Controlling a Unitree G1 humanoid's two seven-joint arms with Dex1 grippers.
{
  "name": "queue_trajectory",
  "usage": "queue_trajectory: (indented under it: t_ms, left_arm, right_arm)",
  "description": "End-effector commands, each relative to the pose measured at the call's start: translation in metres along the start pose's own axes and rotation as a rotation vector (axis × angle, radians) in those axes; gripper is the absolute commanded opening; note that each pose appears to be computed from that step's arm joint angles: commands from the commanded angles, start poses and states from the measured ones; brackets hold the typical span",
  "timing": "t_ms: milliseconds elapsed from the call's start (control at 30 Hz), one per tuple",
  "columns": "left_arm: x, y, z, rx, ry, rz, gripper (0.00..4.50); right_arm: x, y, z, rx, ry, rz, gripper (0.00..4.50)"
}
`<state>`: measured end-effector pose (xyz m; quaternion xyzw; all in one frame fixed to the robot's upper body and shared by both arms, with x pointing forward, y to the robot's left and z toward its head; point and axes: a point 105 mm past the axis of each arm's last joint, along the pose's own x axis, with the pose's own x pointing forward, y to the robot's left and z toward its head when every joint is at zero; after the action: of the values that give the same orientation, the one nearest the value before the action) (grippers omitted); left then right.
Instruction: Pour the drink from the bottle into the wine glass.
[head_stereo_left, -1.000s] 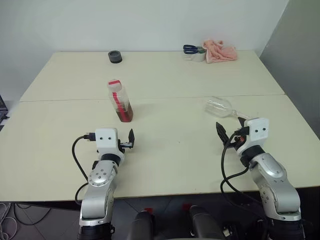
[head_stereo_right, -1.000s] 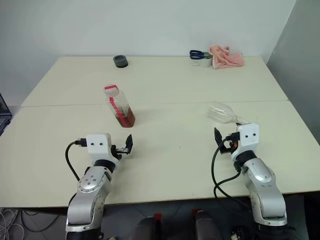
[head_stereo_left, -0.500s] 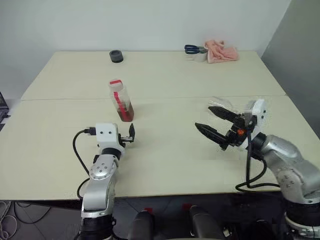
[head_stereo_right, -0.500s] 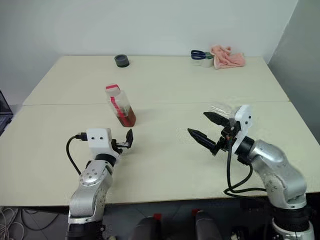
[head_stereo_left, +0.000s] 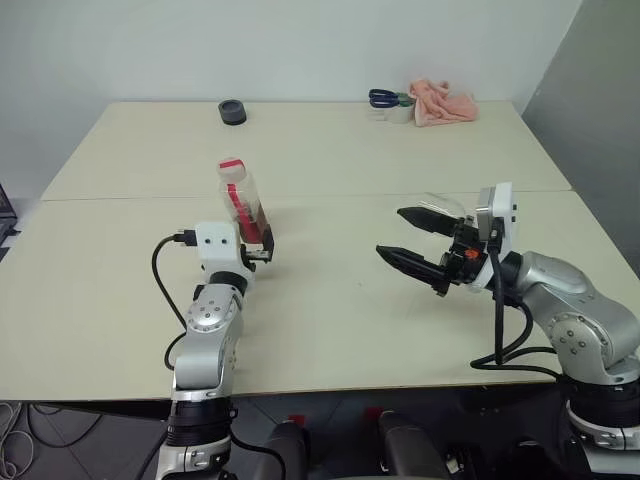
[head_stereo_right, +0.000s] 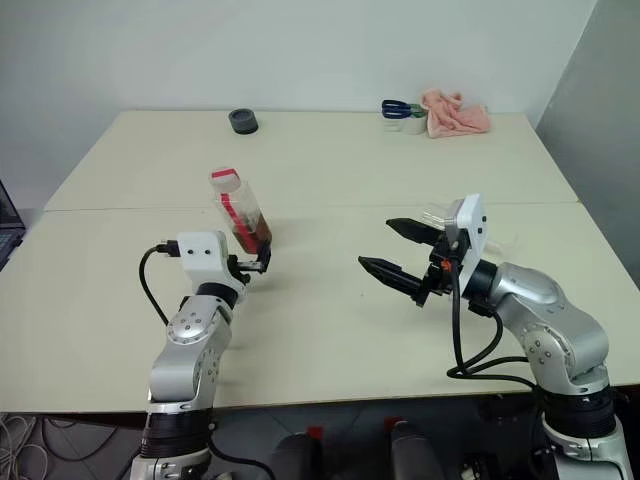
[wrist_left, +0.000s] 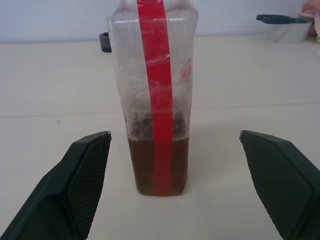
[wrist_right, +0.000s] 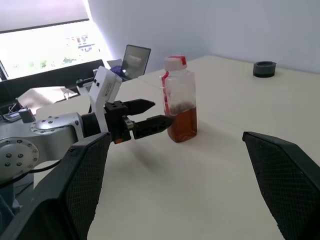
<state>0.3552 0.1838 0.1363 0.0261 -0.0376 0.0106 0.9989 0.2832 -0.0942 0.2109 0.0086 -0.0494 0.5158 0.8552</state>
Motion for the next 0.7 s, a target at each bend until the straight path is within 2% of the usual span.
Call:
queue_trajectory:
  t_ms: [33, 700]
  left_arm:
    - [0.001, 0.001, 0.014, 0.004, -0.057, 0.003, 4.46]
    - [0.028, 0.015, 0.033, 0.048, -0.109, -0.014, 4.46]
  right_arm:
    - [-0.001, 0.006, 0.008, -0.023, -0.032, 0.004, 4.50]
    - [-0.003, 0.006, 0.012, -0.022, -0.054, -0.044, 4.50]
